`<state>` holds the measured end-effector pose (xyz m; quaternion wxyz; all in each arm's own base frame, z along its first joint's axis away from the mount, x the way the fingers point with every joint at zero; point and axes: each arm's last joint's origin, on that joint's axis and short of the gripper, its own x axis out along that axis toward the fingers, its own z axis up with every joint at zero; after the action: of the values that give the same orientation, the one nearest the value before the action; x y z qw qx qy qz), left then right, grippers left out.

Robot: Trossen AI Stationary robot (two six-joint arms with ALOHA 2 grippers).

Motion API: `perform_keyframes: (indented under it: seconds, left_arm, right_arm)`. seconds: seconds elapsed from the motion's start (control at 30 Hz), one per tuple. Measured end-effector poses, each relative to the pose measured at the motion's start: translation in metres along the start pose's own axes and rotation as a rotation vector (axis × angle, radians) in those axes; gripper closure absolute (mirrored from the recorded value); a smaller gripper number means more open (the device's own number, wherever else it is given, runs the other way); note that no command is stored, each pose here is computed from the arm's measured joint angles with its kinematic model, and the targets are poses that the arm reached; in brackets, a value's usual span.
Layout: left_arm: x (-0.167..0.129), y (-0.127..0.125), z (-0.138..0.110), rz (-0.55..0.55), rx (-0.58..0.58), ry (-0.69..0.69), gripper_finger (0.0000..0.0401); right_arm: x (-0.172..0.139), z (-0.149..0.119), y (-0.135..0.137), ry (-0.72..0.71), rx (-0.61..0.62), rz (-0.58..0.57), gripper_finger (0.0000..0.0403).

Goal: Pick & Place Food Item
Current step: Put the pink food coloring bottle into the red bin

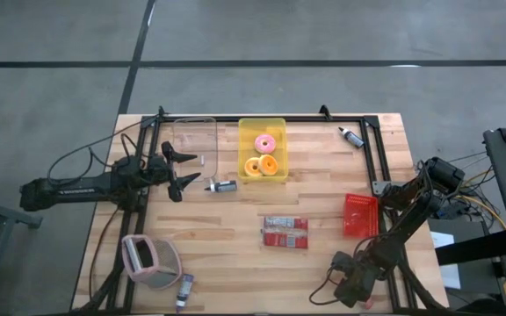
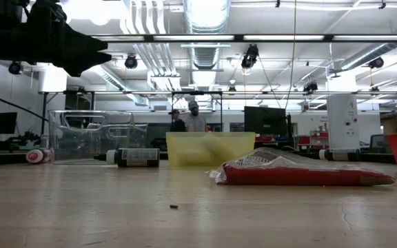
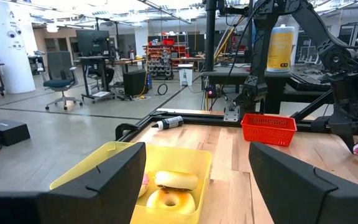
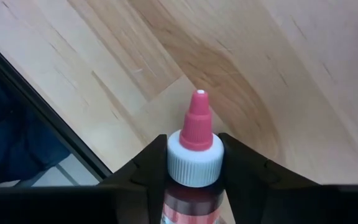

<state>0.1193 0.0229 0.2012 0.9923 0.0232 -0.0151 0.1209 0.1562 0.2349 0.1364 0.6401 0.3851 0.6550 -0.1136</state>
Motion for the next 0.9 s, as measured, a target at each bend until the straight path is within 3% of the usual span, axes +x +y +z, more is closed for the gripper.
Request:
perform_keyframes:
  seconds: [0.9]
  left_arm:
    - [0.0000, -0.0001, 0.0000, -0.001, 0.000, 0.000, 0.0110]
  right_arm:
    - [-0.0052, -0.0013, 0.0048, -0.003, 0.002, -0.018, 0.0288]
